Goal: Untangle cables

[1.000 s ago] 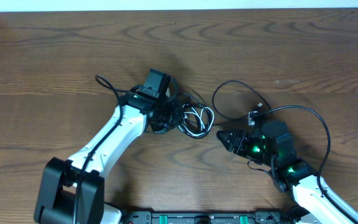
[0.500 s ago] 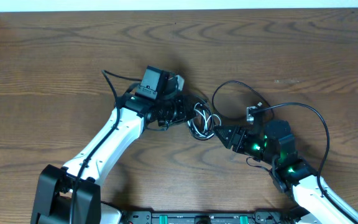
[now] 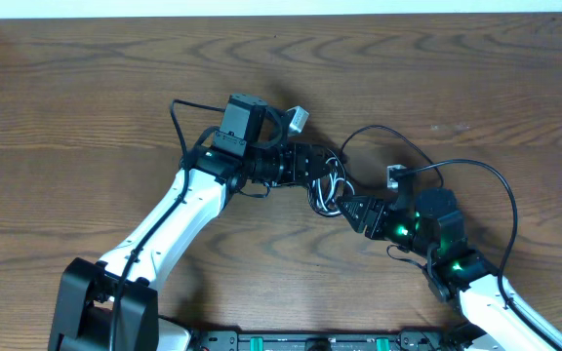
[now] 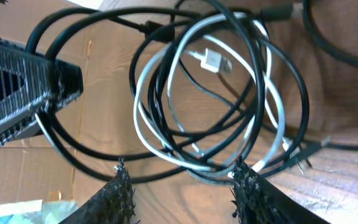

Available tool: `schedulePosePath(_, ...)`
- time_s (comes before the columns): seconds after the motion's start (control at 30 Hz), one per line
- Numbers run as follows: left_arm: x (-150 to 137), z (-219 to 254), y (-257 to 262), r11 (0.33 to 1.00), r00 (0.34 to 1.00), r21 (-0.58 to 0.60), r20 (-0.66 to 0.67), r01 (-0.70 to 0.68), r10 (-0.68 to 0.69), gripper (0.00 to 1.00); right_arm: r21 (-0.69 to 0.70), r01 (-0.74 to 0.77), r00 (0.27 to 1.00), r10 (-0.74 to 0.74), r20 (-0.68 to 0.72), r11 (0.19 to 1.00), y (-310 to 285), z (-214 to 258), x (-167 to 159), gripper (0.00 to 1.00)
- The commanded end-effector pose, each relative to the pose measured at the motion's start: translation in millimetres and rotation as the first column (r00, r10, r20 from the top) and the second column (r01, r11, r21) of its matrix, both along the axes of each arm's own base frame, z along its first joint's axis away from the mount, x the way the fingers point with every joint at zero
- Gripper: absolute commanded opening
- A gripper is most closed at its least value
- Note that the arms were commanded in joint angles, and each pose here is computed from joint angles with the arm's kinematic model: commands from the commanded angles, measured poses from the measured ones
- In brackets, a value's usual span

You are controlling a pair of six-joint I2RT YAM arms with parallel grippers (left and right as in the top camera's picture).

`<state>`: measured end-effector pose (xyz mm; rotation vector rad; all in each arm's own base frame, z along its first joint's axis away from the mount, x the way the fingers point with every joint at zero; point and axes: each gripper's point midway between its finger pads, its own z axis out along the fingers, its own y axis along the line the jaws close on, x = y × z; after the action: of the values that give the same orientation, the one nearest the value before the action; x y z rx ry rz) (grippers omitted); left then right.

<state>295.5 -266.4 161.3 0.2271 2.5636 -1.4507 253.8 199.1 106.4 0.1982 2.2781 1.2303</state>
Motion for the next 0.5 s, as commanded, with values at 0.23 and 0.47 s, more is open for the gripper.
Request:
schedulePosePath(0.23,-3.9,13.1,-3.2,0.998,0.998,-0.054,-0.066,-0.021,0.017,0.08,-0.042,-0.005,0.995,0.009,0.098,0.999,15.1,-3.6,11.1,0.51)
schedulePosePath(0.47,-2.8,14.3,-3.8,0.997,0.995,-0.06,-0.094,-0.041,0.035,0.08,-0.044,-0.031,0.992,0.036,0.121,0.999,30.1,-8.4,10.5,0.53)
